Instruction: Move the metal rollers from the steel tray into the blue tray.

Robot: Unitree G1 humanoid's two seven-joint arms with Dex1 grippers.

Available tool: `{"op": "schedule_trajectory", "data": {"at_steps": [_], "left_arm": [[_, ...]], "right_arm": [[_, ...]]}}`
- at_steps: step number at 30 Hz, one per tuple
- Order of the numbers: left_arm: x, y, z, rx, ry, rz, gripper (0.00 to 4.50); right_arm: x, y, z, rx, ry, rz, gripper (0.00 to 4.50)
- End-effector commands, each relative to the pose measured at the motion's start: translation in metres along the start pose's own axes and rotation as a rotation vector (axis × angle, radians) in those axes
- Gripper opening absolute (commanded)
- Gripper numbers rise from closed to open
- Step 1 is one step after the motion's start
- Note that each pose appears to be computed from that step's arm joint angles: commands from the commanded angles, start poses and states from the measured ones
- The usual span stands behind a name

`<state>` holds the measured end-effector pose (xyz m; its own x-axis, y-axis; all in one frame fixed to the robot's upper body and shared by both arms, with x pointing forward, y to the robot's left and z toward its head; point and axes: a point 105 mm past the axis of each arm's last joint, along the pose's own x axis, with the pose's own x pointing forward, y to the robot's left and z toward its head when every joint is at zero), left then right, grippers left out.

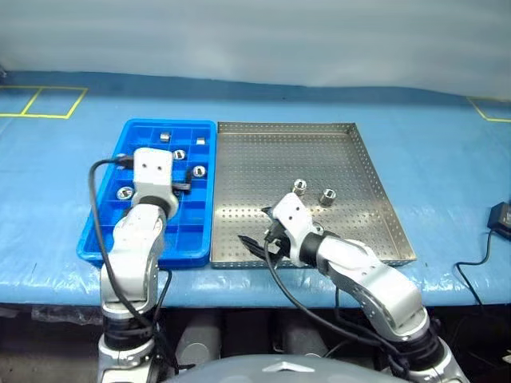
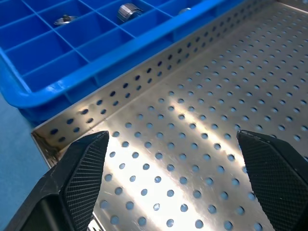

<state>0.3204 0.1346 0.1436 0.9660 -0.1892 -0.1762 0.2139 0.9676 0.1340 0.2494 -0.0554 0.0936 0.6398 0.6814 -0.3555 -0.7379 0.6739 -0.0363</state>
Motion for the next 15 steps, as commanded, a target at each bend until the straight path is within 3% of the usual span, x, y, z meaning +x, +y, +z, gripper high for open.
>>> {"op": "schedule_trajectory", "data": {"at_steps": [1, 5, 15], "left_arm": [[0.005, -0.050, 0.002, 0.017, 0.004, -0.333, 4.02], [0.007, -0.093, -0.009, 0.077, 0.056, -0.602, 4.02], [-0.001, -0.148, -0.045, 0.274, 0.140, -0.980, 4.02]], "right_arm": [[-0.017, -0.011, 0.004, -0.002, -0.020, -0.092, 4.50], [-0.035, -0.021, -0.007, 0.035, 0.008, -0.196, 4.50], [-0.057, -0.029, -0.024, 0.112, 0.045, -0.359, 4.50]]}}
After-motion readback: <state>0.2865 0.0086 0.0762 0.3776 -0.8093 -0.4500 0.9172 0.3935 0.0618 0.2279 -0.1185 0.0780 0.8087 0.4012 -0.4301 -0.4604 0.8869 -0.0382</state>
